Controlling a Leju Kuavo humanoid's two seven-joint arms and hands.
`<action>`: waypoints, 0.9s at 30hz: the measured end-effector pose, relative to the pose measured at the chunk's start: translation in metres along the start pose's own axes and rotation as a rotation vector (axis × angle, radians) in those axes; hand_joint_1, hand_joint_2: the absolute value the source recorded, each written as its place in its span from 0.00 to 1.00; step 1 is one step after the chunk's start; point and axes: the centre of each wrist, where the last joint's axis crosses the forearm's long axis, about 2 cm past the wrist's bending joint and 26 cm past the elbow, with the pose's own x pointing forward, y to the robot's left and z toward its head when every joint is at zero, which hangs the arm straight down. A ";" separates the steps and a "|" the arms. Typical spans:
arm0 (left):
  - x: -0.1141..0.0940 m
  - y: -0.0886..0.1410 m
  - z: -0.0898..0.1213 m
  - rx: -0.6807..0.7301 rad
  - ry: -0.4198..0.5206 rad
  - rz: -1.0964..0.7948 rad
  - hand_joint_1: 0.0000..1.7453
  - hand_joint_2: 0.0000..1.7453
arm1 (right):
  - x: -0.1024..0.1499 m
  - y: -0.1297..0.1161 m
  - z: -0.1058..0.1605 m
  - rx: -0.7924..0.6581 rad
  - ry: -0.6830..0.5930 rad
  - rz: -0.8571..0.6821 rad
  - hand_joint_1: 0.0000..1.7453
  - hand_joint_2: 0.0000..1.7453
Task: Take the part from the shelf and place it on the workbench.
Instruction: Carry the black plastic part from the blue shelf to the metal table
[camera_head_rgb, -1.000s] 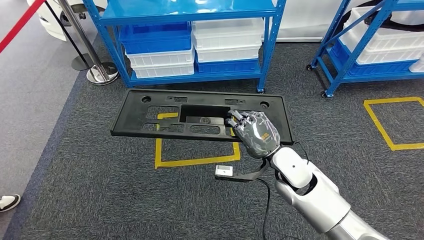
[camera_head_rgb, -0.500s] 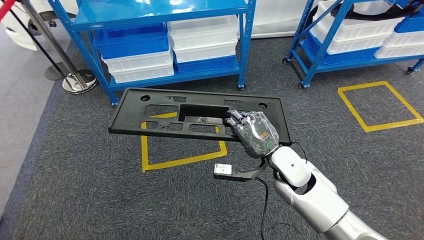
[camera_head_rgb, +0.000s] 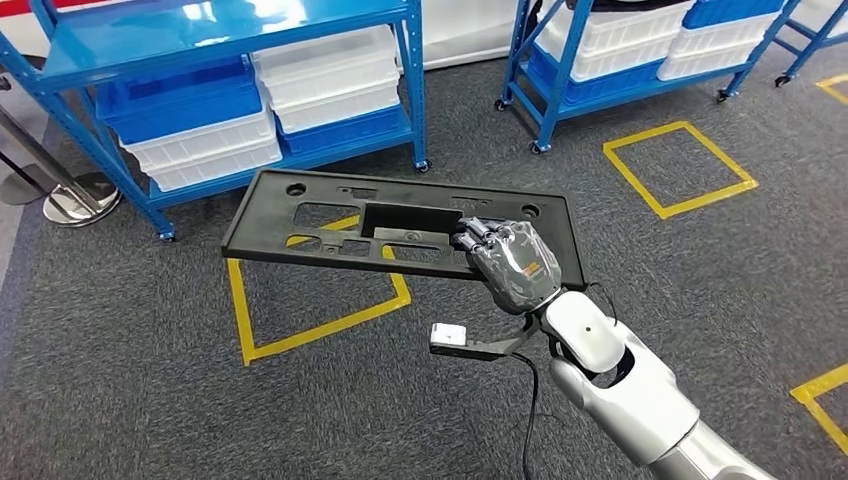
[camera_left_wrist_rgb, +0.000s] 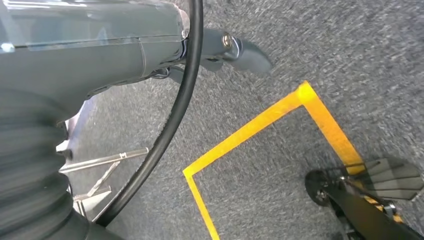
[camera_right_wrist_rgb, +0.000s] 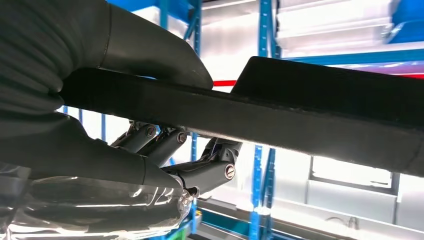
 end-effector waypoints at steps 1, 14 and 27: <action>0.000 0.000 0.000 0.000 0.000 0.000 0.00 1.00 | 0.000 0.000 0.000 -0.001 0.000 0.000 0.97 1.00; -0.004 0.000 0.000 -0.001 0.005 0.006 0.00 1.00 | 0.001 0.001 0.006 0.008 0.025 -0.034 0.97 1.00; -0.003 0.000 0.000 -0.009 0.003 0.005 0.00 1.00 | -0.003 0.000 0.014 0.019 0.051 -0.054 0.97 1.00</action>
